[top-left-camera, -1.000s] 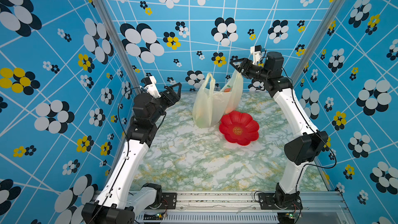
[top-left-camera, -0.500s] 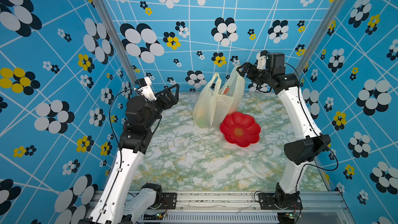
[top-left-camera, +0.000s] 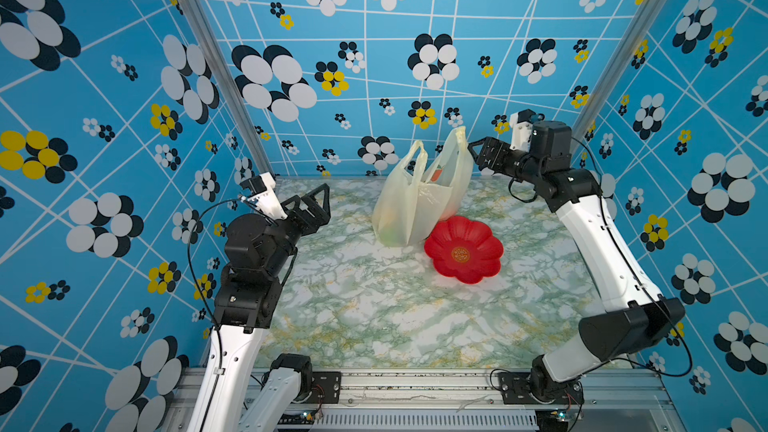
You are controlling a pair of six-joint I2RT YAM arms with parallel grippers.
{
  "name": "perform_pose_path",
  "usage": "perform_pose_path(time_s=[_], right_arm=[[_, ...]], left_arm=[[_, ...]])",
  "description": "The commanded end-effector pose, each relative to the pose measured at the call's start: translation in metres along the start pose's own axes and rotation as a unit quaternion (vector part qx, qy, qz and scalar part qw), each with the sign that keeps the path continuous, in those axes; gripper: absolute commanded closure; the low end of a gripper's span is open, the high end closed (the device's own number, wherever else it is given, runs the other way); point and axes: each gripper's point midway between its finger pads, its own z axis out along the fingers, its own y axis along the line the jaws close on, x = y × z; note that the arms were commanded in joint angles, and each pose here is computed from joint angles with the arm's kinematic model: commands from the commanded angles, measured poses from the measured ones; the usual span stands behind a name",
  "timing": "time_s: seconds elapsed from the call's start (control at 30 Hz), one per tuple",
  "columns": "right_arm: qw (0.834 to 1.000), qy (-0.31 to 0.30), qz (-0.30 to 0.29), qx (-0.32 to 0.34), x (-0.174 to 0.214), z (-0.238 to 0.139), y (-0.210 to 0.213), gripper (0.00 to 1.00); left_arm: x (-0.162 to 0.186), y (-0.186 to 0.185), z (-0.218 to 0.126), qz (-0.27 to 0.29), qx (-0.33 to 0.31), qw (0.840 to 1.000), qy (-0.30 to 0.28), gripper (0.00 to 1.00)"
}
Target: Place the fruits into the plastic bag
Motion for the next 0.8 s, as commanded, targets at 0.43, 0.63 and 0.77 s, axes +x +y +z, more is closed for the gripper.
perform_pose_path(time_s=[0.43,0.63,0.77], right_arm=[[0.936,-0.3,-0.094,0.156,0.052,-0.068,-0.109,0.01],[0.932,-0.244,-0.156,0.218,0.098,-0.07,-0.144,0.01],[0.93,-0.207,-0.163,0.256,0.133,-0.077,-0.174,0.01]], left_arm=[[0.045,0.105,-0.041,-0.007,-0.134,0.982,-0.134,0.01],[0.068,0.133,-0.052,-0.015,-0.16,0.975,-0.156,0.01],[0.079,0.149,-0.054,-0.011,-0.189,0.97,-0.155,0.01]])
